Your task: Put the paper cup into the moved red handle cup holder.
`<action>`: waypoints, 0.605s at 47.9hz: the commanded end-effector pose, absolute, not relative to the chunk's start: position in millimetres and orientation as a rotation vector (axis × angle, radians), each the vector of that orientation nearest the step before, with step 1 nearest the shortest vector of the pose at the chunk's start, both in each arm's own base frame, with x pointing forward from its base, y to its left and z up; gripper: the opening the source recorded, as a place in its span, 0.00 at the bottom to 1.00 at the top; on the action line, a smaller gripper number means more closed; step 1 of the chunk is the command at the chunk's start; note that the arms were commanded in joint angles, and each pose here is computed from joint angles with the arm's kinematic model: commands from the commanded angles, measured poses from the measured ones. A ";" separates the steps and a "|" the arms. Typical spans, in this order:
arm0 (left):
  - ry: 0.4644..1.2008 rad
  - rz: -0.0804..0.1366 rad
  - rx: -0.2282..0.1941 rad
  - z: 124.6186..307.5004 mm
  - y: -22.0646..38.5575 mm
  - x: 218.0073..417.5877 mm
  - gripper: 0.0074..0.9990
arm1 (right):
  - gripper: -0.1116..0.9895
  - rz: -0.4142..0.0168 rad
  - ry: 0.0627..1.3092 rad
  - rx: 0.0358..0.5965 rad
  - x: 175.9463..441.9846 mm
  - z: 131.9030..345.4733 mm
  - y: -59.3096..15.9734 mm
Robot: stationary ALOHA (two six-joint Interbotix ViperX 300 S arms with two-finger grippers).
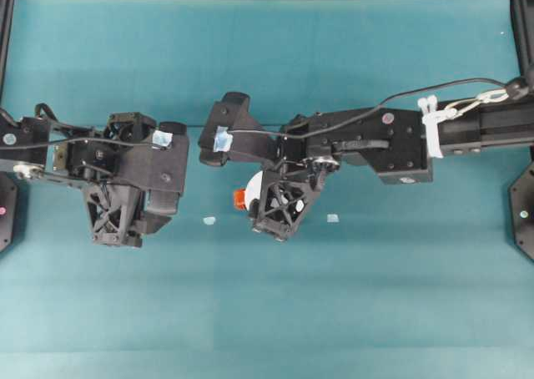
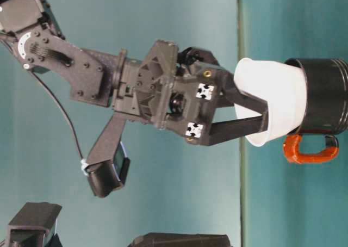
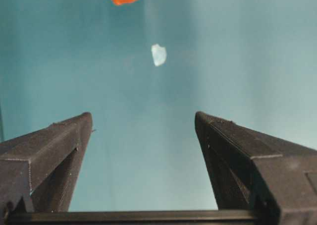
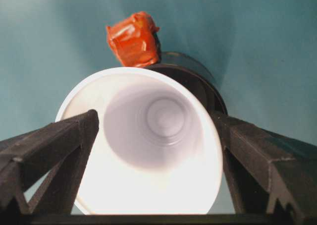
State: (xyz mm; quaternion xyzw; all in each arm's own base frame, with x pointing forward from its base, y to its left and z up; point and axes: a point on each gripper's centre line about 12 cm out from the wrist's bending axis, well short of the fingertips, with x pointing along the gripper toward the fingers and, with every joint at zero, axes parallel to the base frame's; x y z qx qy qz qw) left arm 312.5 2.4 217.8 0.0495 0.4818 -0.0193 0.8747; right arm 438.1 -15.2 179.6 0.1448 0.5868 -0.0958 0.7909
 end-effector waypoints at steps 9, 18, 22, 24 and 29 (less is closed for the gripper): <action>0.977 -0.037 0.103 226.0 2.5 313.5 0.89 | 0.74 -0.190 1.166 0.325 431.1 241.2 -12.3; 0.977 -0.037 0.101 226.0 2.4 313.5 0.89 | 0.74 -0.187 1.159 0.326 429.7 256.1 -11.4; 0.975 -0.037 0.103 226.6 2.5 313.8 0.89 | 0.73 -0.187 1.152 0.325 428.9 267.3 -12.1; 0.975 -0.037 0.101 226.6 2.4 313.8 0.89 | 0.73 -0.186 1.145 0.321 428.6 276.1 -12.4; 0.972 -0.037 0.102 227.5 2.0 313.5 0.89 | 0.73 -0.181 1.128 0.317 427.0 294.3 -12.4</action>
